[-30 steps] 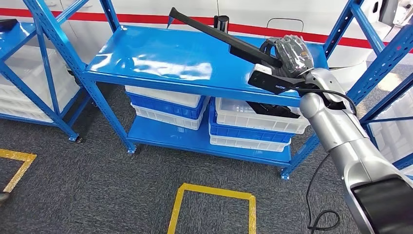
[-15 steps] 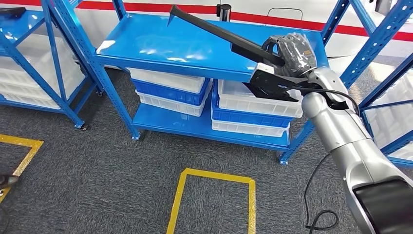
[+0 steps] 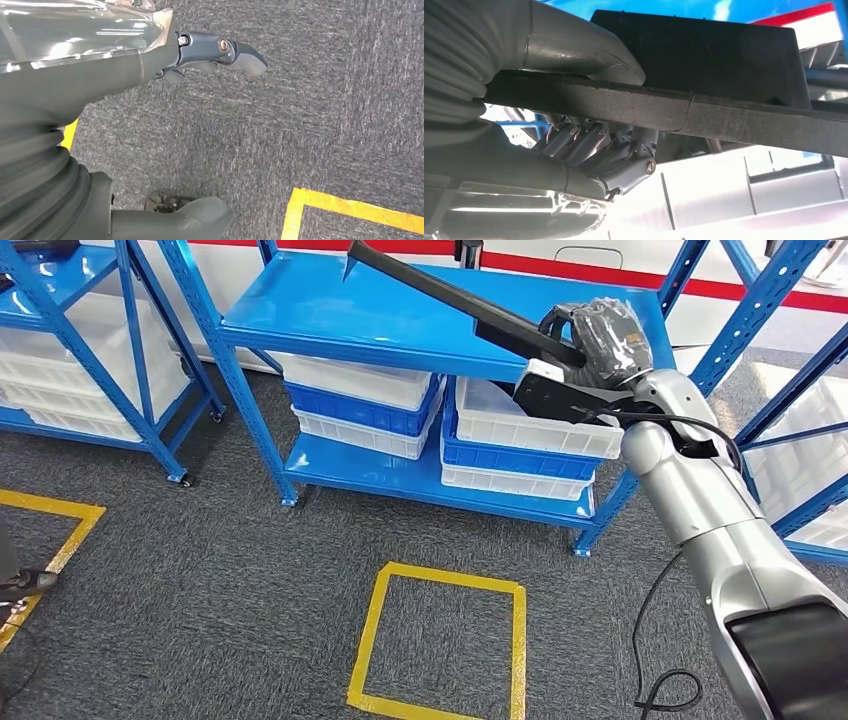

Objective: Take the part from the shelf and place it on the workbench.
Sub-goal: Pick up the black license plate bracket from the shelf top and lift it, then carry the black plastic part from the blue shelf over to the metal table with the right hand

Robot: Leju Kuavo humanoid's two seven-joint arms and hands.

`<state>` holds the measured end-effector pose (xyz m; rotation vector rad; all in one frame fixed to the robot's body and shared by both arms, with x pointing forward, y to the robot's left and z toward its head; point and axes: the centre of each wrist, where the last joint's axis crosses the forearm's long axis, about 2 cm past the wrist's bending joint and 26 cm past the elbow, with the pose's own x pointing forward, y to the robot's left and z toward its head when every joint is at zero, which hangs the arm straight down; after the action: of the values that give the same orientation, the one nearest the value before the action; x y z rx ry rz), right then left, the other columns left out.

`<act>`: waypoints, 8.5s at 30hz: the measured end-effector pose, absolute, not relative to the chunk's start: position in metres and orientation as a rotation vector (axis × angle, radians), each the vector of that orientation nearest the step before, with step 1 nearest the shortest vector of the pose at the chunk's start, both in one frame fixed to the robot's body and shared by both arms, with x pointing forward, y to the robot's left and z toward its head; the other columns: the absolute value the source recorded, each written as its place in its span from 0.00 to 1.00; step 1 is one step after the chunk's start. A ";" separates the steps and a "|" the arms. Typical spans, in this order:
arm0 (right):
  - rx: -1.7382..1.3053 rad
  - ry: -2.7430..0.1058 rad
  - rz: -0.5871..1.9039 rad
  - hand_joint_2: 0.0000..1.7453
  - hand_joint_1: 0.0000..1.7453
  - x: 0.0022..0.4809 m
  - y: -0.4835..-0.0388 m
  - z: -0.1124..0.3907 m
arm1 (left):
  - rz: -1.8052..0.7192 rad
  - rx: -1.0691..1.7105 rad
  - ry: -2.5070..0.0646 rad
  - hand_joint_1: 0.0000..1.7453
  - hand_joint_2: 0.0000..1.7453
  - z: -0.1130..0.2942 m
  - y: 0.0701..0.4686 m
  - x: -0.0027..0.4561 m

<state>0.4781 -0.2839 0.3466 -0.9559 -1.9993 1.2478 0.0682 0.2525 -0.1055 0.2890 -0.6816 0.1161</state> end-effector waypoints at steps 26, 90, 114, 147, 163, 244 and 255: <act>-1.002 -1.979 1.243 1.00 1.00 0.475 -0.287 0.340 | 0.107 0.281 -0.707 0.00 1.00 -0.105 0.258 0.076; -1.045 -1.951 1.220 1.00 1.00 0.474 -0.302 0.346 | 0.108 0.272 -0.741 0.00 1.00 -0.102 0.257 0.091; -1.024 -1.936 1.189 1.00 1.00 0.471 -0.312 0.337 | 0.090 0.275 -0.752 0.00 1.00 -0.101 0.255 0.094; -1.114 -1.911 1.257 1.00 1.00 0.465 -0.317 0.335 | 0.069 0.270 -0.743 0.00 1.00 -0.100 0.253 0.096; -1.102 -1.893 1.282 1.00 1.00 0.462 -0.320 0.326 | 0.063 0.271 -0.753 0.00 1.00 -0.100 0.254 0.098; -0.924 -2.107 1.329 1.00 1.00 0.429 -0.253 0.310 | -0.001 0.165 -0.838 0.00 1.00 -0.101 0.253 0.097; -0.909 -2.095 1.344 1.00 1.00 0.432 -0.254 0.308 | -0.081 0.083 -0.439 0.00 1.00 -0.103 0.257 0.089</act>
<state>0.4322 -0.2545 0.3075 -0.9089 -2.0948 1.3443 0.0891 0.2571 -0.1028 0.0828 -0.4388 -0.0815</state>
